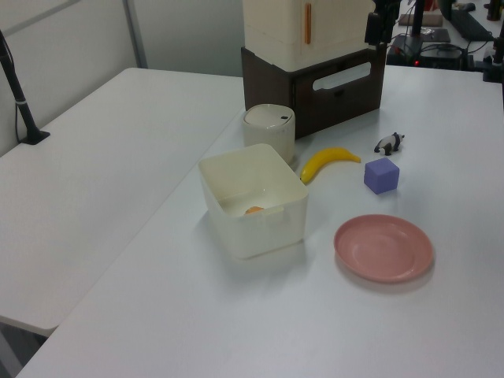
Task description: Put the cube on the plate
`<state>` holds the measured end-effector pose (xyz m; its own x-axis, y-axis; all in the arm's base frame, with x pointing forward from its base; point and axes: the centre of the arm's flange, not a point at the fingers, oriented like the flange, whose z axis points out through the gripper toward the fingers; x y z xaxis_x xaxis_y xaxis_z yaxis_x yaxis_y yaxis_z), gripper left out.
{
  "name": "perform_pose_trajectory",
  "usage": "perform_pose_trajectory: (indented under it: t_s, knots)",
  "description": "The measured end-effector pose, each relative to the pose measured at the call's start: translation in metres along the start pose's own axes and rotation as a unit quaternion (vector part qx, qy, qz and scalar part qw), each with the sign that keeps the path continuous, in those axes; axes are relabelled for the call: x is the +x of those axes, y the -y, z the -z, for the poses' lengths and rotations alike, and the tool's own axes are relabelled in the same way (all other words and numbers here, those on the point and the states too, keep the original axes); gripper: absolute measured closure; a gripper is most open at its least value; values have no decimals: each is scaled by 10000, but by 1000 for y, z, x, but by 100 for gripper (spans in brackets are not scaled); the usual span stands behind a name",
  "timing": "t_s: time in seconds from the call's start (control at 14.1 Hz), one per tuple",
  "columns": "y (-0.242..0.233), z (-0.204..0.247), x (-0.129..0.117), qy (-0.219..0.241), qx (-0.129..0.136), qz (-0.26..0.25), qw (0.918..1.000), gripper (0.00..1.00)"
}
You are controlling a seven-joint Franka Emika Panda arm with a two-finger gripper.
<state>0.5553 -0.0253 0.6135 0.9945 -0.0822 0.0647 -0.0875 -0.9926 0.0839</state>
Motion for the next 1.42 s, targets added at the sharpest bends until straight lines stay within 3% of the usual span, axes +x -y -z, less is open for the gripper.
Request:
perform_pose_trajectory:
  t_s: [0.21,0.42,0.78,1.2,1.42]
  knots:
    - [1,-1,0,8,1,37,10000,0]
    - [-5,7,-1,-58,201,116,9997,0]
    - [-15,19,-14,327,500,534,9968,0]
    - [-13,16,-16,406,495,643,9959,0]
    - [22,-16,-17,626,197,1042,9924,0]
